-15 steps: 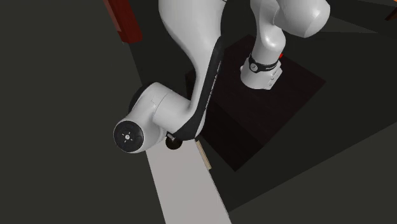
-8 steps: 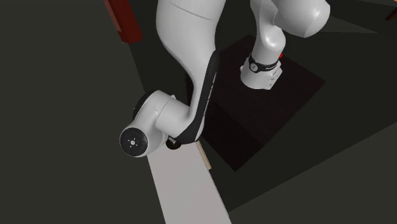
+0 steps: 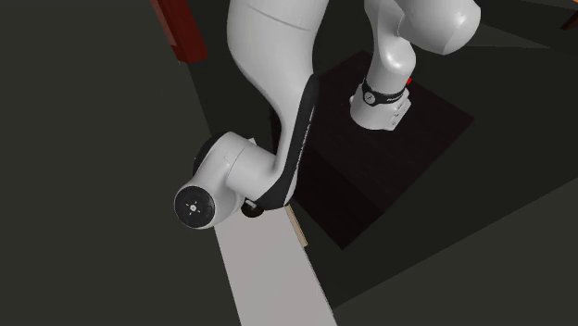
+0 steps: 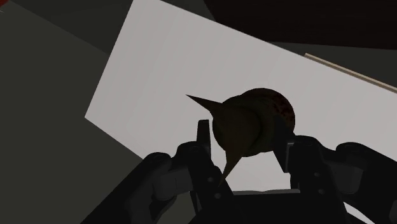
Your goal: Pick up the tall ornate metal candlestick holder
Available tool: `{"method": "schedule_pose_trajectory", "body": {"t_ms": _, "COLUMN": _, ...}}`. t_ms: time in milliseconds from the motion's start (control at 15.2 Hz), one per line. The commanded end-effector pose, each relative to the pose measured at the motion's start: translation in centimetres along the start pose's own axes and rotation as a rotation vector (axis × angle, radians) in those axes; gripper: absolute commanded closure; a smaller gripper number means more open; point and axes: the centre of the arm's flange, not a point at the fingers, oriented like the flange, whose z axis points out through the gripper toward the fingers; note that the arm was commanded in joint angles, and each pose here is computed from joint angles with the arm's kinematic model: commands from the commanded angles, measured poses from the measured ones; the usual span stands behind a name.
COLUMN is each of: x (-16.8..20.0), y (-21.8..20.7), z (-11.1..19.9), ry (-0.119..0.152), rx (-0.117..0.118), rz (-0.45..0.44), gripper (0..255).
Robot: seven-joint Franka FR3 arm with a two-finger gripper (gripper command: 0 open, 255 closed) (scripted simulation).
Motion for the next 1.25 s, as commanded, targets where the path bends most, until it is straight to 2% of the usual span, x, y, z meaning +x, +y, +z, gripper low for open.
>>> {"method": "schedule_pose_trajectory", "body": {"t_ms": 0, "x": 0.0, "y": 0.0, "z": 0.0, "ry": 0.000, "rx": 0.000, "rz": 0.000, "gripper": 255}}
{"method": "schedule_pose_trajectory", "body": {"t_ms": 1056, "x": -3.2, "y": 2.1, "z": -6.9, "ry": 0.000, "rx": 0.000, "rz": 0.000, "gripper": 255}}
{"method": "schedule_pose_trajectory", "body": {"t_ms": 1188, "x": -3.2, "y": 2.1, "z": -6.9, "ry": 0.000, "rx": 0.000, "rz": 0.000, "gripper": 255}}
